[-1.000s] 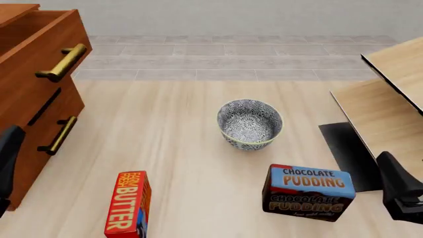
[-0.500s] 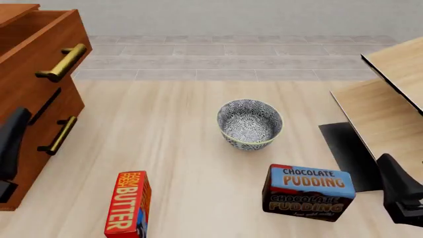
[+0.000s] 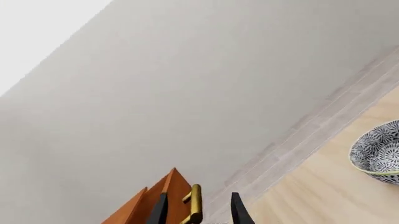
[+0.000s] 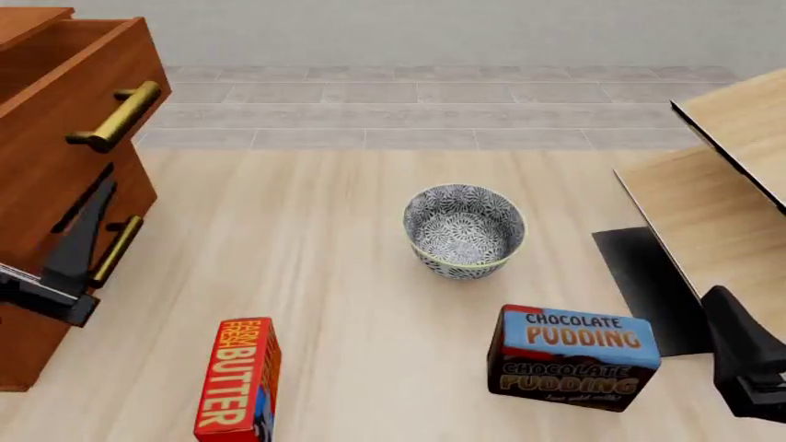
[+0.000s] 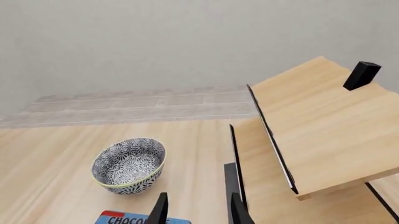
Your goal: Close the top drawer of the cabinet.
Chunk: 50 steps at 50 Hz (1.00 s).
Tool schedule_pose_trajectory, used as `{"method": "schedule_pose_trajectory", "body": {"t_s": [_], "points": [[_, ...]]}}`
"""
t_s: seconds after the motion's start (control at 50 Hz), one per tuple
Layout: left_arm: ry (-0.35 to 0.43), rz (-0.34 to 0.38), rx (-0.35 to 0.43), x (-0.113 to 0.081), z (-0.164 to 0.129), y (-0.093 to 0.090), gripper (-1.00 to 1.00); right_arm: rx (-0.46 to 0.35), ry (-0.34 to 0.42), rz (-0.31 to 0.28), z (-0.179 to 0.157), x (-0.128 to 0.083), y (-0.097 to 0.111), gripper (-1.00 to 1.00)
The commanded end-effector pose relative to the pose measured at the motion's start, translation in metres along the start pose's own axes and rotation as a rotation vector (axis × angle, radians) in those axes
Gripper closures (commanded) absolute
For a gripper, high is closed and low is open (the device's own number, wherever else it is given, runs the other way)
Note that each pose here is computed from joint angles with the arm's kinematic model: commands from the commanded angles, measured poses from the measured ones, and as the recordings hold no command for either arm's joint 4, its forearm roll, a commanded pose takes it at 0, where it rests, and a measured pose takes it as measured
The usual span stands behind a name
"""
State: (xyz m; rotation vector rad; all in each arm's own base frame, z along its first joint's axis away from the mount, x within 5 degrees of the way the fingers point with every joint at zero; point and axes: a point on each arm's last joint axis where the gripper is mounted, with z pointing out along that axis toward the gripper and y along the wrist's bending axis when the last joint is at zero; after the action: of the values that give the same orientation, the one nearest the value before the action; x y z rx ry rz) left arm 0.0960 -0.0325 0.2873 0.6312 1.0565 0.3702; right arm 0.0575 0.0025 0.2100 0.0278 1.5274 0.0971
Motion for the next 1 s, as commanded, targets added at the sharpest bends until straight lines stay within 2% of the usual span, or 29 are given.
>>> {"method": "schedule_pose_trajectory", "body": {"t_s": [0.02, 0.26, 0.3, 0.38, 0.42, 0.5, 0.54, 0.6, 0.64, 0.72, 1.0], "points": [[0.003, 0.121, 0.013, 0.015, 0.018, -0.016, -1.0, 0.003, -0.002, 0.005, 0.001, -0.001, 0.0, -1.0], [0.017, 0.164, 0.011, 0.022, 0.034, -0.02, -1.0, -0.015, 0.002, 0.005, -0.001, 0.0, 0.001, -1.0], [0.005, 0.212, 0.003, 0.026, 0.038, -0.024, -1.0, -0.019, 0.004, 0.003, -0.001, 0.001, 0.001, -1.0], [0.009, 0.238, 0.001, 0.028, 0.045, -0.024, -1.0, -0.019, 0.005, 0.003, -0.001, 0.001, 0.001, -1.0], [0.008, 0.278, -0.006, 0.032, 0.05, -0.027, -1.0, -0.017, 0.007, 0.003, -0.001, 0.001, 0.001, -1.0], [0.025, 0.267, 0.016, 0.033, 0.058, -0.028, -1.0, -0.017, 0.006, 0.005, -0.001, 0.001, 0.001, -1.0], [0.015, 0.325, -0.007, 0.04, 0.06, -0.033, -1.0, -0.018, 0.006, 0.005, -0.001, 0.001, 0.001, -1.0], [0.039, 0.327, -0.012, 0.045, 0.066, -0.032, -1.0, -0.016, 0.007, 0.005, -0.001, 0.001, 0.001, -1.0], [0.036, 0.39, -0.031, 0.052, 0.067, -0.036, -1.0, -0.015, 0.007, 0.005, -0.001, 0.001, 0.001, -1.0], [0.074, 0.387, -0.029, 0.059, 0.072, -0.034, -1.0, -0.01, 0.008, 0.007, -0.001, 0.001, 0.001, -1.0], [0.093, 0.457, -0.024, 0.064, 0.073, -0.035, -1.0, 0.0, 0.008, 0.014, -0.001, 0.001, 0.0, -1.0]]}}
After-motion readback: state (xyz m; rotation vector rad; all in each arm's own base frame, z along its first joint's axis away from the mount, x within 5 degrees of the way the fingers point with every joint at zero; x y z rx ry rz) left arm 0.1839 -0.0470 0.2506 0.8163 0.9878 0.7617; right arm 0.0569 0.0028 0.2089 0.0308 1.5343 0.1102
